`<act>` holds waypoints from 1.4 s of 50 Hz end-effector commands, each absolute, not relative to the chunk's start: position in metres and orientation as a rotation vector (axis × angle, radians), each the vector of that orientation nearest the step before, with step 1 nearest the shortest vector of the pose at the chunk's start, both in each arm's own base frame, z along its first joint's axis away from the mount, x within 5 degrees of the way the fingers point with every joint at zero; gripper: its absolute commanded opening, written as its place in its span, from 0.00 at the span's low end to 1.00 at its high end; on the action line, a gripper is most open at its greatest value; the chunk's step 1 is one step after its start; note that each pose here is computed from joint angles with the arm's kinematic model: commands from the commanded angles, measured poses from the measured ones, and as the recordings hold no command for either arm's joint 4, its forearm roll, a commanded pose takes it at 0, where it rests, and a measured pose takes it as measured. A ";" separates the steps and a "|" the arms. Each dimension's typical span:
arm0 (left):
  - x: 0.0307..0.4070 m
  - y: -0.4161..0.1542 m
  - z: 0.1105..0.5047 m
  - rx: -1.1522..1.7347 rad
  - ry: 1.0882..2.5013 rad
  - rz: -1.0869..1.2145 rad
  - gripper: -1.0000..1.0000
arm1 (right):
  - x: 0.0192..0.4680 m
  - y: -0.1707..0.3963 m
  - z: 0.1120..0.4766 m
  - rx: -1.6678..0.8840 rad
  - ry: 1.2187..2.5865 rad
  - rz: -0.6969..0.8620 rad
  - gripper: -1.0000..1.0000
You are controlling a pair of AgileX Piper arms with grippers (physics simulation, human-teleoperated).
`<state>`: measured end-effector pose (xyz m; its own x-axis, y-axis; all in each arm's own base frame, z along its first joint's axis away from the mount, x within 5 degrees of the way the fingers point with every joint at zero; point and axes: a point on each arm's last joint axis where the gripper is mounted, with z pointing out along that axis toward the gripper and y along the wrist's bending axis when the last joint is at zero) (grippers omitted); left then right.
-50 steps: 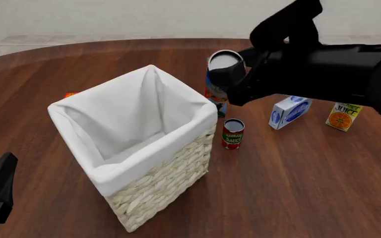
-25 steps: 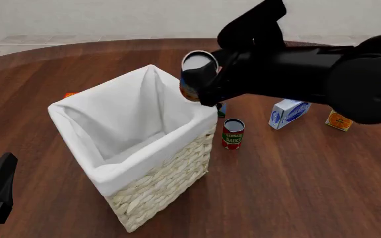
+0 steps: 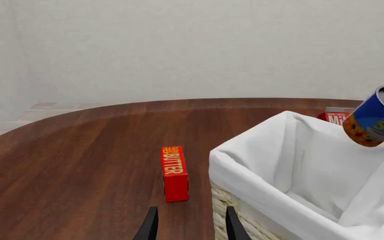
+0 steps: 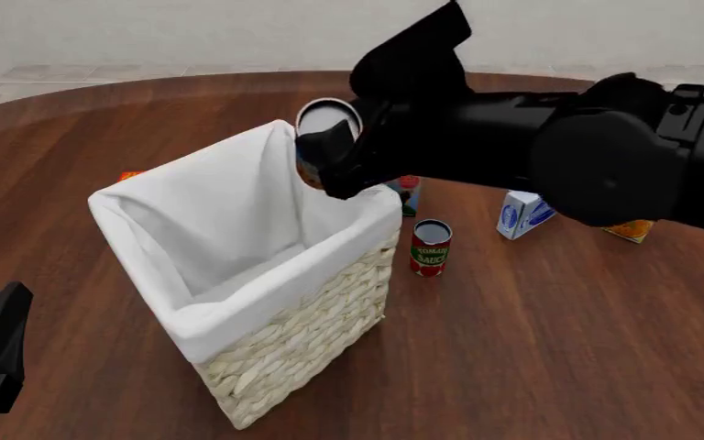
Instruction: Pick up the alphabet soup and the tomato sauce, and put them in the basket.
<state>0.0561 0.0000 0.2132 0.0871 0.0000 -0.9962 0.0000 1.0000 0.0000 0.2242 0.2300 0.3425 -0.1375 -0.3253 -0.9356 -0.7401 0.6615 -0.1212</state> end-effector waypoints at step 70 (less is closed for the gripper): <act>0.056 0.000 0.213 0.000 1.484 0.000 1.00 | 0.235 0.287 0.299 -0.922 1.796 0.531 0.00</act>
